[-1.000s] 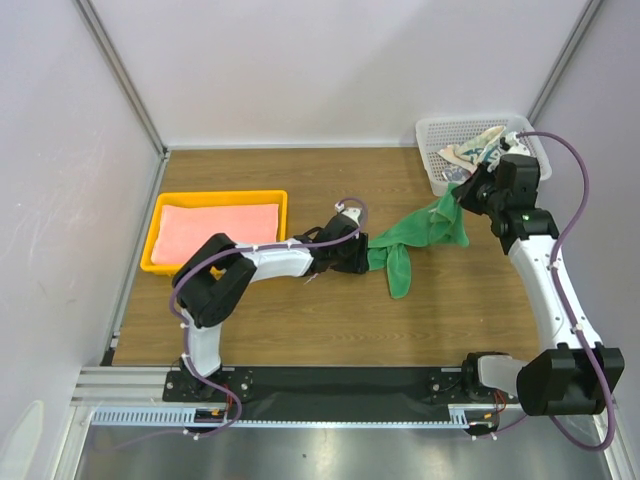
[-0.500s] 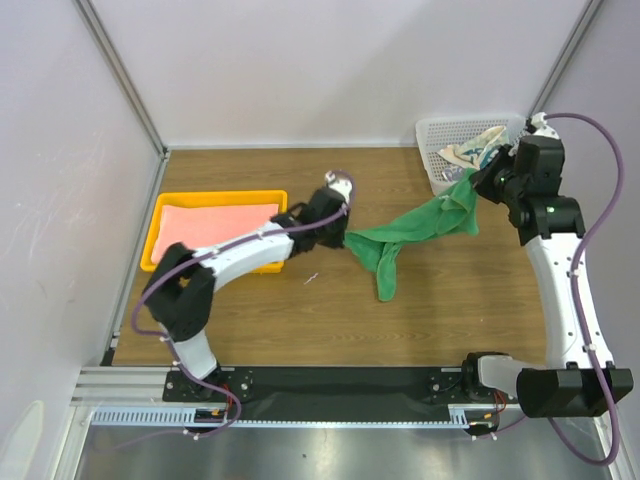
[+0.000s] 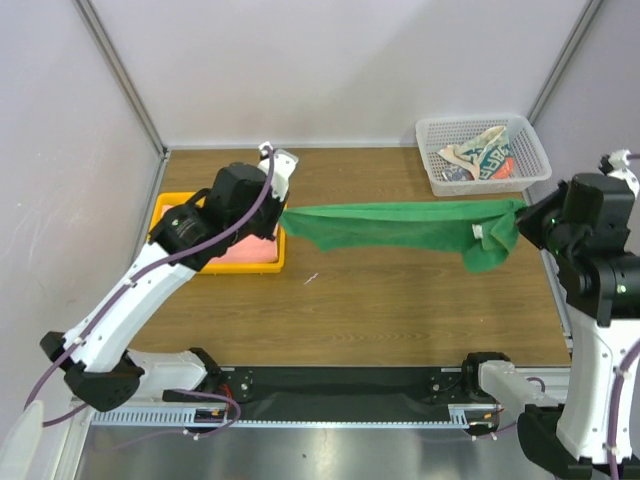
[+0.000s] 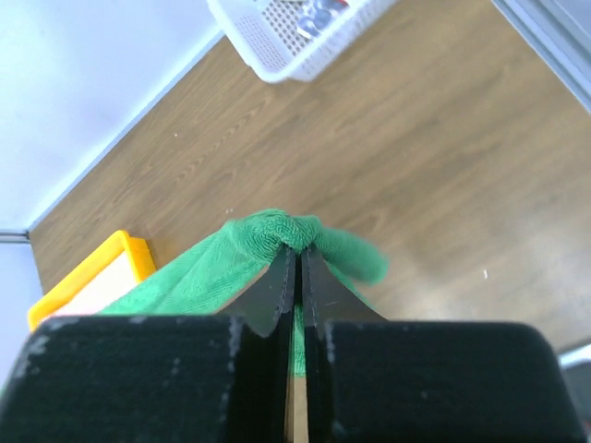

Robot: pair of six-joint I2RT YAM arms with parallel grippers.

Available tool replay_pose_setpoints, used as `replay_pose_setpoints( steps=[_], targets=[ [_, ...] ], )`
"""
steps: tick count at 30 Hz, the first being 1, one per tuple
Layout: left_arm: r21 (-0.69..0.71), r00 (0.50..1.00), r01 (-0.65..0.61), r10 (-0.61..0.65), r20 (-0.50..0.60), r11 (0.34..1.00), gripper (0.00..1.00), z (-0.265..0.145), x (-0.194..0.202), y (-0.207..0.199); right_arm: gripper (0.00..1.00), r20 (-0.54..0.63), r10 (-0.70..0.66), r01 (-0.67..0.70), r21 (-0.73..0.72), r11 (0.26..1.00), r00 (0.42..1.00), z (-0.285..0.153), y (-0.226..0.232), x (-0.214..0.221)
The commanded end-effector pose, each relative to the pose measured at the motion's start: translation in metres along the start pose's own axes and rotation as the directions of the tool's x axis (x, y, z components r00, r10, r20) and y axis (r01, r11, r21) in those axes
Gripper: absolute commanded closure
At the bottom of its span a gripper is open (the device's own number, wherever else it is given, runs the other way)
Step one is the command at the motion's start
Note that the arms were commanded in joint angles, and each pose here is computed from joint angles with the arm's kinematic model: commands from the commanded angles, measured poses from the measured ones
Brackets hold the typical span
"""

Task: Fold and stack the towels
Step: Flatten out the crumpled towel

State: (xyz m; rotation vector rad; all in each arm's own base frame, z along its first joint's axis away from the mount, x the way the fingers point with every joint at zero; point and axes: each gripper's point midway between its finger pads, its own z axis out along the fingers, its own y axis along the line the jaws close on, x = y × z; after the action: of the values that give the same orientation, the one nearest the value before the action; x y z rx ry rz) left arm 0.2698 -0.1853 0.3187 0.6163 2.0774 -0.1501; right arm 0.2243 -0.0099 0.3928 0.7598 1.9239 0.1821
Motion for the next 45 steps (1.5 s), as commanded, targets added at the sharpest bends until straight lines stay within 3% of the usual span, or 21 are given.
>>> replay_pose_setpoints(
  steps=[1, 5, 6, 7, 11, 15, 16, 24, 30, 32, 36, 37, 39, 45],
  targets=[
    [0.029, 0.991, -0.025, 0.029, -0.131, 0.999, 1.0, -0.026, 0.032, 0.002, 1.0, -0.141, 0.048, -0.016, 0.221, 0.975, 0.989, -0.021, -0.05, 0.04],
    [0.138, 0.98, 0.005, 0.022, -0.199, 0.99, 1.0, -0.018, 0.055, -0.021, 1.0, -0.252, 0.07, -0.008, 0.238, 0.971, 0.965, -0.008, -0.062, 0.082],
    [0.143, 0.974, 0.016, 0.017, -0.226, 0.99, 1.0, -0.008, 0.062, -0.025, 1.0, -0.251, 0.061, -0.006, 0.214, 0.977, 0.966, 0.0, -0.06, 0.087],
    [0.148, 0.97, 0.022, 0.015, -0.242, 0.989, 1.0, -0.001, 0.067, -0.029, 1.0, -0.324, 0.062, 0.019, 0.243, 0.97, 0.944, 0.016, -0.07, 0.113],
    [0.134, 0.957, 0.07, -0.028, -0.287, 0.988, 1.0, 0.054, 0.089, -0.044, 1.0, -0.359, 0.054, 0.018, 0.193, 0.981, 0.932, 0.06, -0.069, 0.144],
    [0.087, 0.942, 0.1, -0.066, -0.33, 0.991, 1.0, 0.108, 0.102, -0.053, 1.0, -0.326, -0.011, 0.056, 0.13, 0.99, 0.945, 0.108, -0.06, 0.148],
    [0.092, 0.954, 0.103, -0.072, -0.291, 0.99, 1.0, 0.122, 0.094, -0.056, 1.0, -0.333, -0.041, 0.085, 0.12, 0.989, 0.942, 0.117, -0.062, 0.152],
    [0.021, 0.93, -0.011, 0.018, -0.368, 1.0, 1.0, 0.223, 0.117, -0.054, 1.0, -0.352, -0.032, 0.067, 0.087, 0.994, 0.936, 0.213, -0.085, 0.165],
    [-0.016, 0.925, -0.037, 0.029, -0.378, 0.999, 1.0, 0.254, 0.116, -0.045, 1.0, -0.36, -0.035, 0.08, 0.112, 0.99, 0.933, 0.252, -0.103, 0.153],
    [-0.019, 0.928, -0.024, 0.015, -0.372, 1.0, 1.0, 0.261, 0.114, -0.041, 0.87, -0.374, -0.058, 0.112, 0.124, 0.986, 0.926, 0.264, -0.105, 0.146],
    [-0.003, 0.933, -0.03, 0.027, -0.359, 1.0, 1.0, 0.266, 0.109, -0.041, 0.38, -0.466, -0.08, 0.165, 0.145, 0.976, 0.881, 0.263, -0.105, 0.141],
    [0.013, 0.935, -0.024, 0.027, -0.353, 1.0, 1.0, 0.267, 0.107, -0.044, 0.32, -0.467, -0.072, 0.155, 0.142, 0.978, 0.882, 0.26, -0.1, 0.137],
    [0.027, 0.938, -0.016, 0.024, -0.345, 1.0, 1.0, 0.27, 0.104, -0.047, 0.23, -0.445, -0.055, 0.126, 0.131, 0.983, 0.894, 0.247, -0.088, 0.123],
    [0.055, 0.937, 0.007, 0.013, -0.349, 0.998, 1.0, 0.272, 0.106, -0.054, 0.23, -0.45, 0.054, 0.001, 0.121, 0.993, 0.891, 0.195, -0.061, 0.145]
  ],
)
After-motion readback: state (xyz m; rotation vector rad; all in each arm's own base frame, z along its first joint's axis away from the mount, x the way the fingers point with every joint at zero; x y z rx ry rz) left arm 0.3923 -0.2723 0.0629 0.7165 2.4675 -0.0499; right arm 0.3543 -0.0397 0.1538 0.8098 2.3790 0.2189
